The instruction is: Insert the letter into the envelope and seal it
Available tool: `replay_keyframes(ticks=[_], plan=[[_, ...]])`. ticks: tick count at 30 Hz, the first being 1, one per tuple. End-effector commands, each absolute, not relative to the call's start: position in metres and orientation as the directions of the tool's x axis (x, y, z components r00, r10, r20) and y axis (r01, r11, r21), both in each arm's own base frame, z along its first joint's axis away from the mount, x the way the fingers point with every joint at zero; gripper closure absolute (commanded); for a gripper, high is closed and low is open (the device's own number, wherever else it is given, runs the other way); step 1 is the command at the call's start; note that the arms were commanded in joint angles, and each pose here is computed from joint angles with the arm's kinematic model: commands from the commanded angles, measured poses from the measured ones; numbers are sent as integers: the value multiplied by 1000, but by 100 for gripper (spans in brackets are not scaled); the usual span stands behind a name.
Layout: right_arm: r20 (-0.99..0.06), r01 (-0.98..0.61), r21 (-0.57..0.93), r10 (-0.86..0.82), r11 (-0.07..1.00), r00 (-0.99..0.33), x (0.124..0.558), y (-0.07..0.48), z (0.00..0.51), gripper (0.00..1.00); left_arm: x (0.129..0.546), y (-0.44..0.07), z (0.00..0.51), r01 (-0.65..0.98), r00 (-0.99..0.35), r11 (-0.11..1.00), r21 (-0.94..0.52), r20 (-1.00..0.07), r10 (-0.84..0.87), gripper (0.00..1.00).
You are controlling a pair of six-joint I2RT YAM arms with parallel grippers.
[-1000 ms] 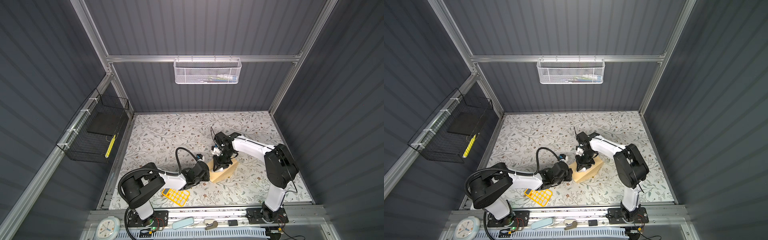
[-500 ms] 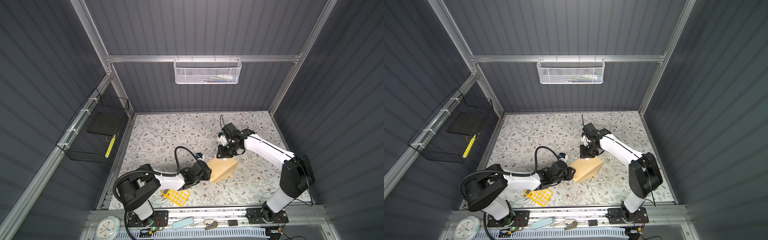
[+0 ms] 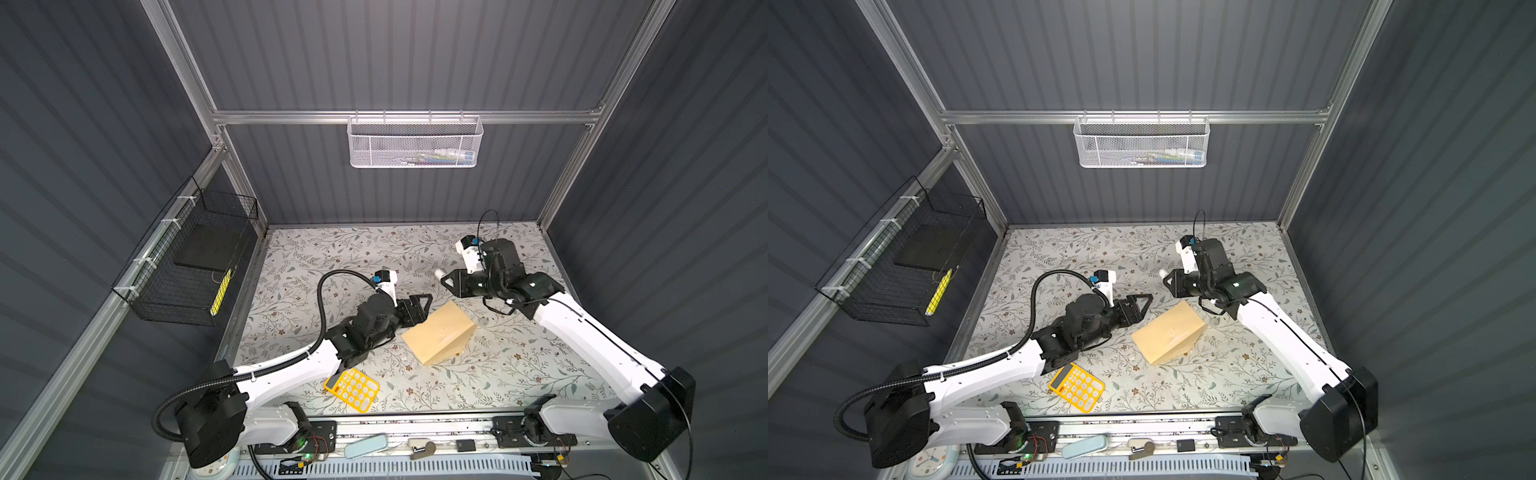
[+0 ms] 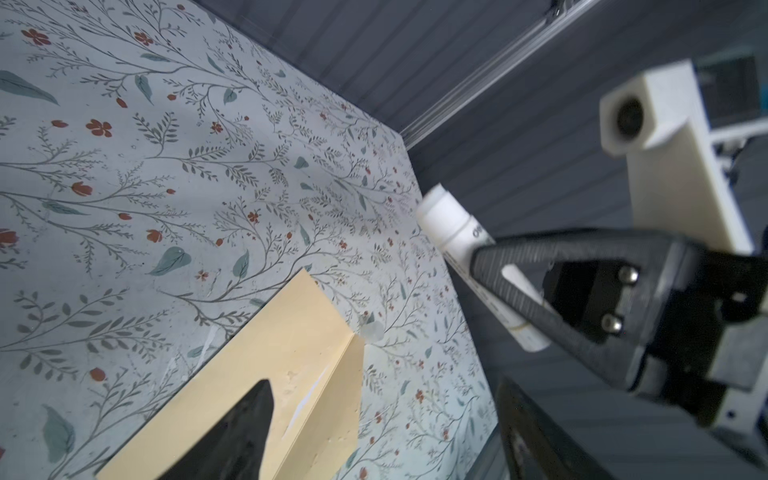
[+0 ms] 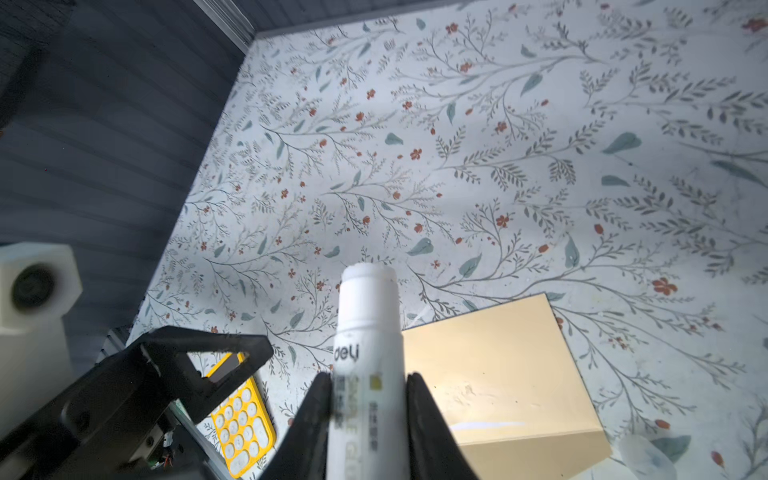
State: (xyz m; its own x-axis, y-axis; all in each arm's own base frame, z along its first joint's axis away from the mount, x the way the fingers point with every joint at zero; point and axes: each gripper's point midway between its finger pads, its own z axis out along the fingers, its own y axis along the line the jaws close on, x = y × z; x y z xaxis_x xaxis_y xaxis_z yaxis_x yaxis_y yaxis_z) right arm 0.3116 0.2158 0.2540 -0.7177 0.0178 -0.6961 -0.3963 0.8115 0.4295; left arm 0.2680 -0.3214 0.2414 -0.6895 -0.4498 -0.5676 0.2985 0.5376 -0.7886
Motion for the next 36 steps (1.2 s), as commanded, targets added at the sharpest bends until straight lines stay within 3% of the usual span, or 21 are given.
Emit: replay_keyframes(ticks=[1, 8, 13, 28, 36], plan=[[-785, -478, 443, 70, 758, -616, 315, 223, 283, 100, 272, -315, 271, 265, -705, 374, -889, -443, -553, 14], [-836, -555, 460, 127, 693, -534, 303, 227, 305, 100, 278, -334, 313, 305, -734, 103, -947, -303, -608, 12], [-848, -576, 446, 118, 685, -516, 299, 230, 309, 100, 283, -354, 318, 307, -776, 0, -952, -251, -578, 14], [-839, -620, 459, 82, 636, -537, 288, 240, 301, 100, 287, -363, 314, 311, -781, 7, -950, -260, -569, 17], [-840, -642, 463, 72, 611, -538, 278, 246, 298, 100, 295, -370, 302, 288, -785, 14, -958, -244, -570, 28]])
